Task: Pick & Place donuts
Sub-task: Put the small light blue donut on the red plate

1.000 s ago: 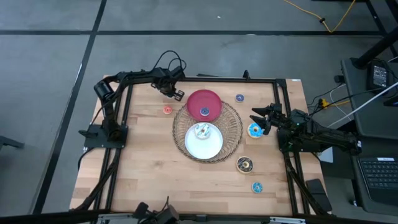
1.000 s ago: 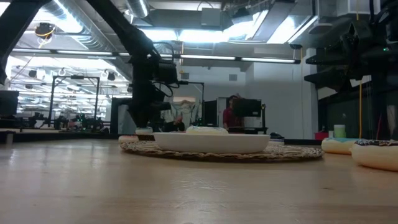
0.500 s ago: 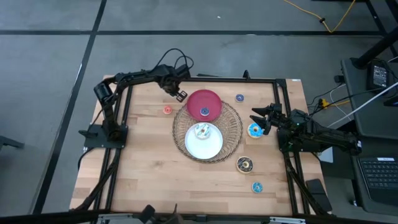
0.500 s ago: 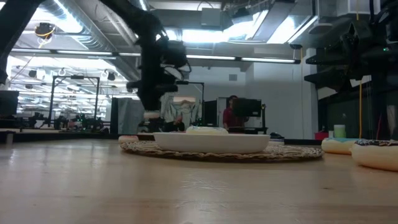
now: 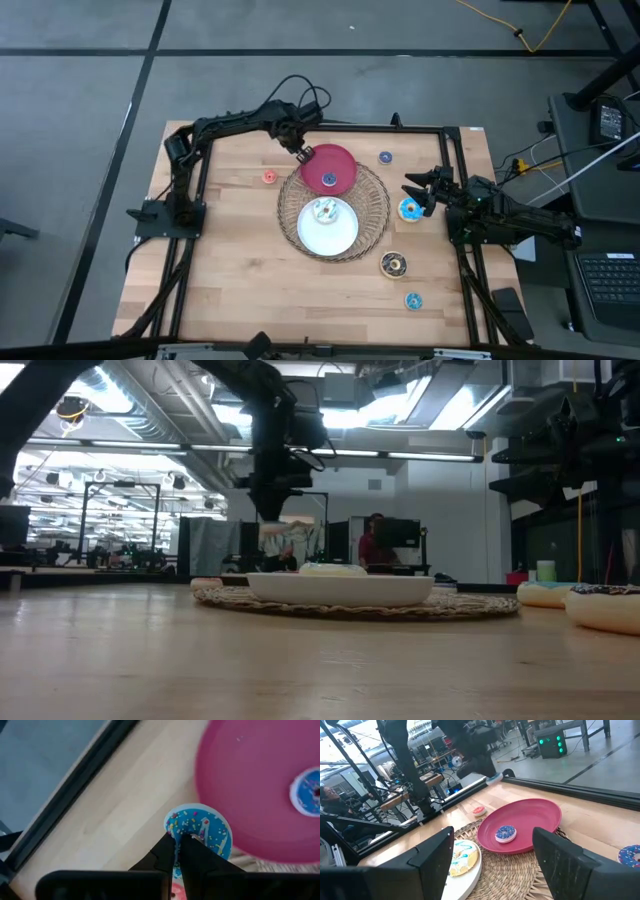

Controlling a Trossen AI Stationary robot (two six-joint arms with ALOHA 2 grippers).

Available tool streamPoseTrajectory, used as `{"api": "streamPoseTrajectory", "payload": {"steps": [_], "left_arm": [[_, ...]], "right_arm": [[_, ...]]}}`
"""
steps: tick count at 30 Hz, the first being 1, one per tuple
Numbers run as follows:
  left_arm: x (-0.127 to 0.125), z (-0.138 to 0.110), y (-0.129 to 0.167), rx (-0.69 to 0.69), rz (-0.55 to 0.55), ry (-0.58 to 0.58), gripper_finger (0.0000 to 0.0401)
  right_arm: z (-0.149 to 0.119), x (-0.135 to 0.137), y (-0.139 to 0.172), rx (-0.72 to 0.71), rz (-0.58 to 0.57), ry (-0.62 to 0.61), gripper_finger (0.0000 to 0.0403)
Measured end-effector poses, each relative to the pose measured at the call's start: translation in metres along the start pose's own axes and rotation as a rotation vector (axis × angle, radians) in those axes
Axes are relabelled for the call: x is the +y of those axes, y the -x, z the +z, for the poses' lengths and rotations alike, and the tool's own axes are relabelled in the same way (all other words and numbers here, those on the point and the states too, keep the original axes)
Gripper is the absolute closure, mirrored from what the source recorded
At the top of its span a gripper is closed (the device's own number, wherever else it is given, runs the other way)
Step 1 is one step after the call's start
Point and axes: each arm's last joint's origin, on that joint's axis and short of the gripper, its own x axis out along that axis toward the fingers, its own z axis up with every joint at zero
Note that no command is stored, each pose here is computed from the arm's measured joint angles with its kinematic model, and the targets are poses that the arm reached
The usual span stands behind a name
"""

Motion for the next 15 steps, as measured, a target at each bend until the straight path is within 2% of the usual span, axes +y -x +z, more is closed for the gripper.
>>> {"api": "streamPoseTrajectory", "payload": {"steps": [15], "left_arm": [[-0.048, 0.046, -0.021, -0.025, -0.035, -0.133, 0.0384]], "right_arm": [[0.000, 0.000, 0.000, 0.000, 0.000, 0.000, 0.0132]]}}
